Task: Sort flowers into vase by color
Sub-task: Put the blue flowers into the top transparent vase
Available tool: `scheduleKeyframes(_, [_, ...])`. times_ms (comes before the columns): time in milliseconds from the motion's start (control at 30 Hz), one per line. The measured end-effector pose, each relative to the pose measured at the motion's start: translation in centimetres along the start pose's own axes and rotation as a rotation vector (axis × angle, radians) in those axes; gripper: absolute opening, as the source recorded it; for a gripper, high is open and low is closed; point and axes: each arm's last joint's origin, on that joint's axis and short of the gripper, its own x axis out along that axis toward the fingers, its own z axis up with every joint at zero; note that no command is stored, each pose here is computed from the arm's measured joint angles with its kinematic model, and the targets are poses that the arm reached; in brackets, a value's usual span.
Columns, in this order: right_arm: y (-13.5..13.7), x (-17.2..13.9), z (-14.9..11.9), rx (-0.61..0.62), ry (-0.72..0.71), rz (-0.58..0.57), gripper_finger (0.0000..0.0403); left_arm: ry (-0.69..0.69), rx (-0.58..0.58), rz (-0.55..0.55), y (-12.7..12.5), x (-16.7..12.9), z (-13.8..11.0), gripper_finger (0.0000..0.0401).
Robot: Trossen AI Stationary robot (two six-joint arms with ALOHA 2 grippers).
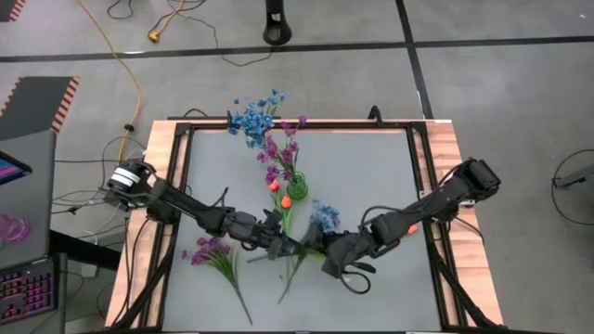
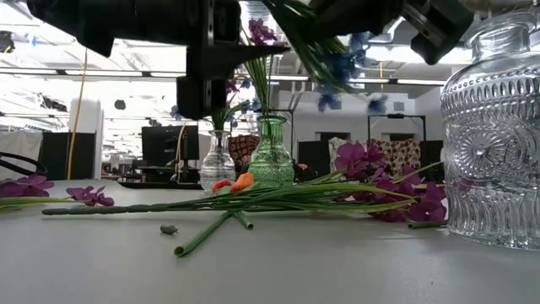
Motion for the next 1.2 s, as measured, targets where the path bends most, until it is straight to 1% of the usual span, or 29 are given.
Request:
scheduleKeyframes(167, [0.0, -0.1, 0.3, 0.003, 0.005, -0.025, 0.0048, 0.02, 0.001, 0.023, 0.4, 0.0, -0.2, 0.018])
scheduleKeyframes(300, [-0.2, -0.2, 0.3, 0.007, 0.002, -0.039, 0.0049, 0.042, 0.001, 0.013, 0.4, 0.0, -0.3, 0.018])
scheduleKeyframes(700, [-0.9, 0.2, -0.3, 0.037, 0.019, -0.076, 0.0051, 0.048, 0.011, -0.011, 0.2, 0.0, -0.2, 0.018])
scheduleKeyframes(1000, [-0.9, 0.2, -0.4, 0.036, 0.027, -0.069, 0.0051, 0.051, 0.011, -0.016, 0.2, 0.0, -0.2, 0.018])
scheduleKeyframes(1200, [-0.4, 0.1, -0.3, 0.017, 0.039, -0.042, 0.0051, 0.049, 0.011, -0.068, -0.3, 0.0, -0.1, 0.018])
